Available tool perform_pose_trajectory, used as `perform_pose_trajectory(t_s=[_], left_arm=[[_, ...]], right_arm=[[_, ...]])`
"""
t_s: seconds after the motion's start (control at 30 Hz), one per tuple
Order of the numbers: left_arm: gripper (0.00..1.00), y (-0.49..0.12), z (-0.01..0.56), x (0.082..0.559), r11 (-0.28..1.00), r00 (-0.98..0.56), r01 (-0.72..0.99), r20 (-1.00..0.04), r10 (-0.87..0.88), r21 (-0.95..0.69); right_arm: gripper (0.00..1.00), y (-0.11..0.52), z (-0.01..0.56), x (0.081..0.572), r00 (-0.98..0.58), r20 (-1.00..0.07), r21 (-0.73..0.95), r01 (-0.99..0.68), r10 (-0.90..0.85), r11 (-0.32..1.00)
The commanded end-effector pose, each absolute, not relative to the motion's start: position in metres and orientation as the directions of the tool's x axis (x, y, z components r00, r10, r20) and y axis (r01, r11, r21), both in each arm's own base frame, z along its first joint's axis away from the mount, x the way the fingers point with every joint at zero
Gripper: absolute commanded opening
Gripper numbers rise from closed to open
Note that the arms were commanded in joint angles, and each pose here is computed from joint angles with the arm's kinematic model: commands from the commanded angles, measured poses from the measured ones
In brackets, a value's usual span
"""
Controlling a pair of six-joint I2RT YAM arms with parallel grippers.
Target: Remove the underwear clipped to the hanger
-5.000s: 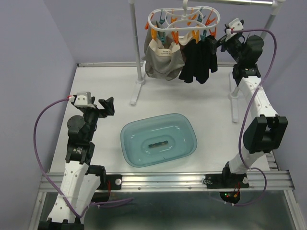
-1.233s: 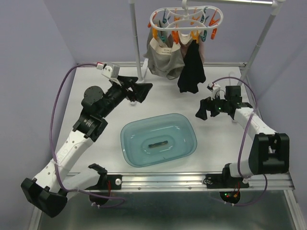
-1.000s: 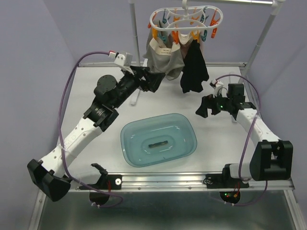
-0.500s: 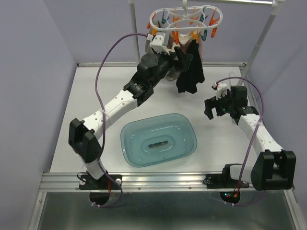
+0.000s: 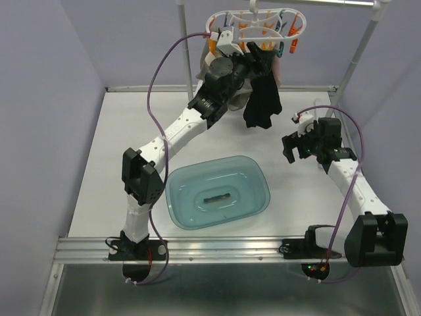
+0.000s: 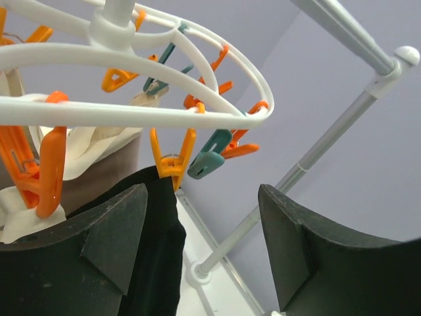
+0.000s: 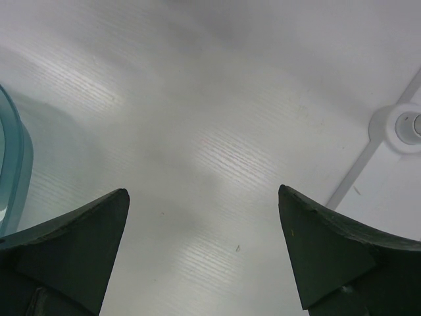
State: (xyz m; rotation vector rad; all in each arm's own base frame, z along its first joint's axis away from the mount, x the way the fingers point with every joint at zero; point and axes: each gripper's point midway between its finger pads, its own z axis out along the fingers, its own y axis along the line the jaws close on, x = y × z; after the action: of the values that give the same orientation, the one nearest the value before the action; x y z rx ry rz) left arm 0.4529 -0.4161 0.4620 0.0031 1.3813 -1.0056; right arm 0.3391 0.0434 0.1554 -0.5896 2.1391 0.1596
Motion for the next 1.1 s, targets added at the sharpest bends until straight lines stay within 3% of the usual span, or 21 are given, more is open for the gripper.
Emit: perform_pose_trajectory(t_s=[0.0,1.07], left_arm=[[0.76,-0.406,0.513,0.455,0.519,-0.093,0.629,-0.719,-0.689,-0.579],[0.62,-0.415,0.503,0.496,0.56,0.002,0.632,-0.722,-0.692,-0.535]], right_arm=[[1.0,0.042,0.163,0.342,-0.447,-0.817,-0.136,-0.466,-0.365,0.874],[1.0,0.043,0.164,0.341,-0.438,-0.819,-0.142,-0.472,-0.371,0.87]])
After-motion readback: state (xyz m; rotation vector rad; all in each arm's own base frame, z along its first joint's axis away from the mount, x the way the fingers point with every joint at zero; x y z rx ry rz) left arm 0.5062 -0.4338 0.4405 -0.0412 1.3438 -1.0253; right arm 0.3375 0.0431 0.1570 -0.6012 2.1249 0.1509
